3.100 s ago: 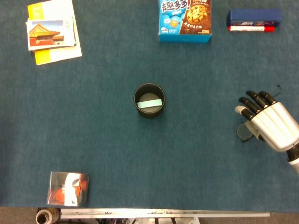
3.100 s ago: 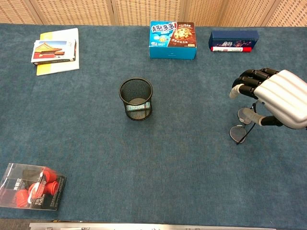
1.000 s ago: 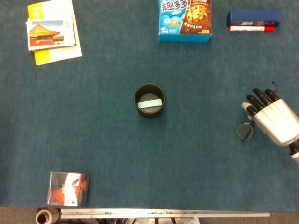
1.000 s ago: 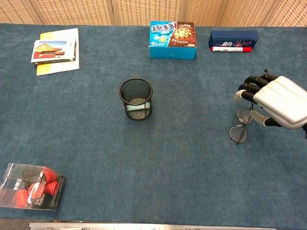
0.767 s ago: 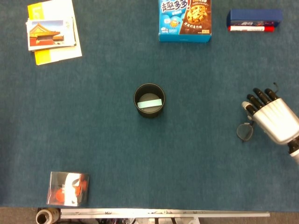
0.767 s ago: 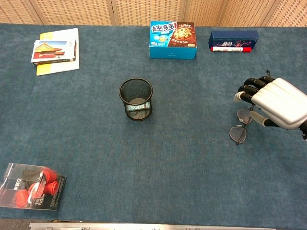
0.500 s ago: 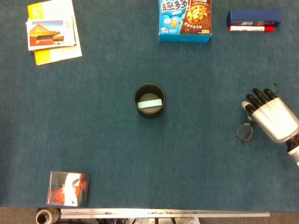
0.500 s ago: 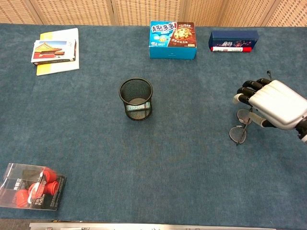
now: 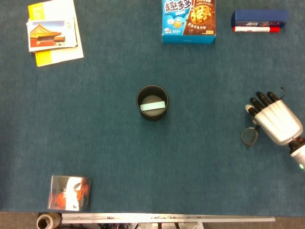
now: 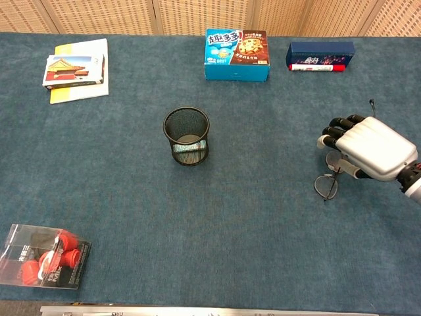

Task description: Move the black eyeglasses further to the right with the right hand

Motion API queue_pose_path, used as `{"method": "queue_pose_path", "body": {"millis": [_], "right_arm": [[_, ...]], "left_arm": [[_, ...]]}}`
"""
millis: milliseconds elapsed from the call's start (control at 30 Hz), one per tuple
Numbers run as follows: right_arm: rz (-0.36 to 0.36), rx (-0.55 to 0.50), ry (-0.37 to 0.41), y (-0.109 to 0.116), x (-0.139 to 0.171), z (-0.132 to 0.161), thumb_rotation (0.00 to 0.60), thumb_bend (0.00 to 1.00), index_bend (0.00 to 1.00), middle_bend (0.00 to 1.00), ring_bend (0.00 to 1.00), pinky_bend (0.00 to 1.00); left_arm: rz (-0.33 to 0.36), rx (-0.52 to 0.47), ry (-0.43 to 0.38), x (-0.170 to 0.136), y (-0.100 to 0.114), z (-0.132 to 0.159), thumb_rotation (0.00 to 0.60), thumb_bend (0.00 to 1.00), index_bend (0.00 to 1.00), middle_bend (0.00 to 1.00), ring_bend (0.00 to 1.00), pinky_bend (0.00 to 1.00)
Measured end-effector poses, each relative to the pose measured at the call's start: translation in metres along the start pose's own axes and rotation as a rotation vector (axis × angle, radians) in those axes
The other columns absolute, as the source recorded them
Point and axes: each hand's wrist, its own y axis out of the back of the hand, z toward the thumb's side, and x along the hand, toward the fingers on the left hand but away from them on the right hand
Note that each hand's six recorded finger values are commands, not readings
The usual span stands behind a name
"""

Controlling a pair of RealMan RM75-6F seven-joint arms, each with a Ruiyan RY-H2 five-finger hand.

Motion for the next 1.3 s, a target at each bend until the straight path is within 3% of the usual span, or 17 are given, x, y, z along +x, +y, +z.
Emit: {"method": "queue_pose_path", "body": {"millis": [167,367,567,767,900,1000,1200,1300], "right_arm": [[0.012,0.000,0.000,-0.004,0.001,0.000,0.600,0.34,0.35,0.34,0.21,0.31],[-0.029,-0.029,0.007,0.007,0.005,0.002,0.600,0.34,0.35,0.34,0.21,0.31],[-0.128,-0.086,0.025,0.040,0.015,0.006,0.600,0.35,0.35,0.34,0.21,0.31],[-0.282,-0.152,0.030,0.092,0.031,0.003,0.600,0.34,0.35,0.34,0.21,0.31],[-0.386,-0.180,-0.006,0.127,0.041,-0.014,0.600,0.34,0.35,0.34,0.21,0.31],[-0.419,-0.185,-0.052,0.139,0.041,-0.031,0.600,0.34,0.35,0.34,0.21,0.31],[-0.425,-0.205,-0.150,0.144,0.037,-0.064,0.600,0.33,0.35,0.34,0.20,0.31],[-0.420,-0.206,-0.190,0.141,0.034,-0.080,0.600,0.27,0.33,0.33,0.20,0.31]], "left_arm": [[0.000,0.000,0.001,0.000,0.000,0.000,0.600,0.48,0.53,0.37,0.41,0.51],[-0.001,0.002,0.002,0.000,0.000,0.000,0.600,0.48,0.53,0.37,0.41,0.51],[-0.001,0.004,0.002,0.000,0.000,0.000,0.600,0.48,0.53,0.37,0.41,0.51],[-0.001,0.005,0.002,0.000,-0.001,0.000,0.600,0.48,0.53,0.37,0.41,0.51],[-0.002,0.005,0.001,0.000,-0.001,0.000,0.600,0.48,0.53,0.37,0.41,0.51],[-0.002,0.004,0.001,0.000,-0.001,0.000,0.600,0.48,0.53,0.37,0.41,0.51],[-0.003,0.006,0.003,0.001,-0.001,0.000,0.600,0.48,0.53,0.37,0.41,0.51],[-0.003,0.005,0.005,0.001,-0.001,0.000,0.600,0.48,0.53,0.37,0.41,0.51]]}}
